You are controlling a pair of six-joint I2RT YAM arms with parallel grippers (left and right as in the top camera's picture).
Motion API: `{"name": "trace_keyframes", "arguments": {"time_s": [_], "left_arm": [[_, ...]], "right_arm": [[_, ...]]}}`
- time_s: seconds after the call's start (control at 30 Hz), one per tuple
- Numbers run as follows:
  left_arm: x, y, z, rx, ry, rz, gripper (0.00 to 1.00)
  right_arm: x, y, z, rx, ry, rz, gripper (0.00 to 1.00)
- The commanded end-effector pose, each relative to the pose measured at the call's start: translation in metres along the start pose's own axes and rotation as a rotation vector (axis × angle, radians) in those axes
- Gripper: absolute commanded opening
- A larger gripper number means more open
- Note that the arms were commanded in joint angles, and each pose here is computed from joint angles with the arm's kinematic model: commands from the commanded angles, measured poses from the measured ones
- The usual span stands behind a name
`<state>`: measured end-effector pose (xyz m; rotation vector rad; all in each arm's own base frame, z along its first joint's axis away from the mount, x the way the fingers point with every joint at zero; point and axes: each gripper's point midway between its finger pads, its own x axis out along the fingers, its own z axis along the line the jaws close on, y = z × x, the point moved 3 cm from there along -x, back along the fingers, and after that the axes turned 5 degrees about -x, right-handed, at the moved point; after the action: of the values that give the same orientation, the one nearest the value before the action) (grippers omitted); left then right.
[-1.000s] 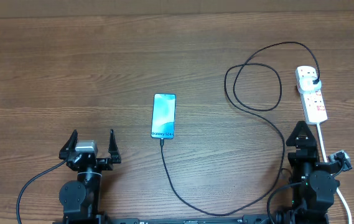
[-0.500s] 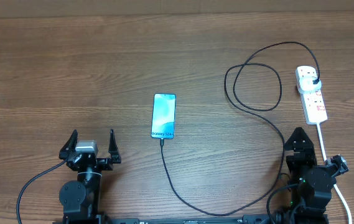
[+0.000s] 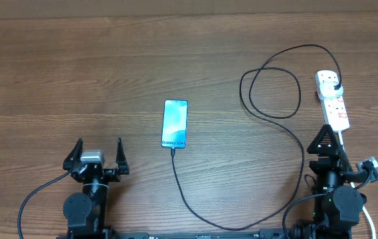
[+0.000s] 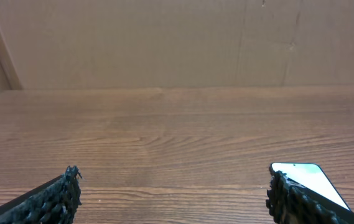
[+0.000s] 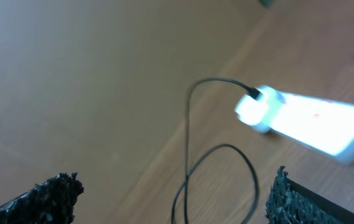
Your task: Plug charger to phone and switch on socket
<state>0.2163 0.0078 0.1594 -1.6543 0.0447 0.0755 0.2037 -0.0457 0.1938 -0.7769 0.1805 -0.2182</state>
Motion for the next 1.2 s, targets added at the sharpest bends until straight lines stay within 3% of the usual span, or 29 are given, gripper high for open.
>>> {"name": "trace_keyframes", "arguments": {"time_s": [0.0, 0.17, 0.37, 0.6, 1.17], "left_arm": [[0.0, 0.0, 0.001, 0.022, -0.002, -0.003, 0.99], [0.0, 0.0, 0.001, 0.022, -0.002, -0.003, 1.0], [0.0, 0.0, 0.001, 0.022, -0.002, -0.003, 1.0], [0.0, 0.0, 0.001, 0.022, -0.002, -0.003, 1.0], [0.0, 0.0, 0.001, 0.022, -0.002, -0.003, 0.99]], "right_arm": [[-0.001, 0.004, 0.017, -0.196, -0.106, 0.027, 1.0], [0.002, 0.015, 0.02, -0.321, -0.185, 0.028, 1.0], [0.005, 0.034, 0.011, -0.327, -0.211, 0.059, 1.0], [0.001, 0.053, 0.021, -0.585, -0.295, 0.089, 1.0], [0.002, 0.052, 0.019, -0.597, -0.288, 0.085, 1.0]]}}
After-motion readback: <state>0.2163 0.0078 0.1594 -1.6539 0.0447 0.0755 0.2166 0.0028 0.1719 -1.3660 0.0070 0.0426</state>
